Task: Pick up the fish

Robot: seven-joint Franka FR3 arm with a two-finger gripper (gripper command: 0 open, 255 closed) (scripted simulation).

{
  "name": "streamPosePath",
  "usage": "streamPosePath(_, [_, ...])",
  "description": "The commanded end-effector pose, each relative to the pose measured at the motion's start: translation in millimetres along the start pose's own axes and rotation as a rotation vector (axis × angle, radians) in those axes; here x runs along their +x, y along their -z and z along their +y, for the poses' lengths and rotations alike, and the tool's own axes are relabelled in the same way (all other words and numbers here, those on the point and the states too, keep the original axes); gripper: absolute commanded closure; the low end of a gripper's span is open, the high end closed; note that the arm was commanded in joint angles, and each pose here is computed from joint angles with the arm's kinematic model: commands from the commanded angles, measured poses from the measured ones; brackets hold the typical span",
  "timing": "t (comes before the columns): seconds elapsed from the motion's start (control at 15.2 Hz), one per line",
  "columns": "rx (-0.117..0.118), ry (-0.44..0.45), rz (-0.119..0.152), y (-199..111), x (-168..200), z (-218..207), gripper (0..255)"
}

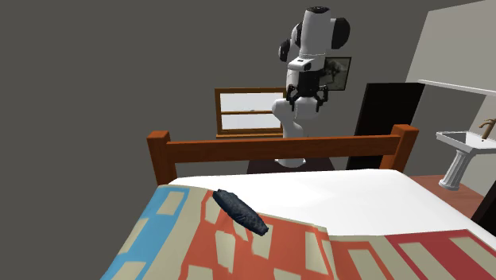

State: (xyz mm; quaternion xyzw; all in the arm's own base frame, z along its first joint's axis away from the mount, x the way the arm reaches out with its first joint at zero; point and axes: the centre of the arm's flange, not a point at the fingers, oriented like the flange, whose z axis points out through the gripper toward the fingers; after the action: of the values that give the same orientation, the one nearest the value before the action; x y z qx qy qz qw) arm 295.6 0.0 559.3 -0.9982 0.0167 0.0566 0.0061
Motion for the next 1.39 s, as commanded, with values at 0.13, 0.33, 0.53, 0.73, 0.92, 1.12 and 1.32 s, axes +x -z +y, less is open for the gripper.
streamPosePath(0.13, [-0.003,0.058,-0.004,-7,14,21,0])
streamPosePath(0.33, [-0.007,0.146,-0.011,-17,38,51,0])
streamPosePath(0.53, [-0.012,0.233,-0.018,-27,64,79,0])
streamPosePath(0.73, [-0.016,0.32,-0.025,-37,93,104,0])
streamPosePath(0.92, [-0.021,0.408,-0.031,-47,124,127,0])
streamPosePath(1.12, [-0.025,0.495,-0.038,-57,156,148,0])
streamPosePath(1.32, [-0.03,0.583,-0.045,-67,190,165,0])
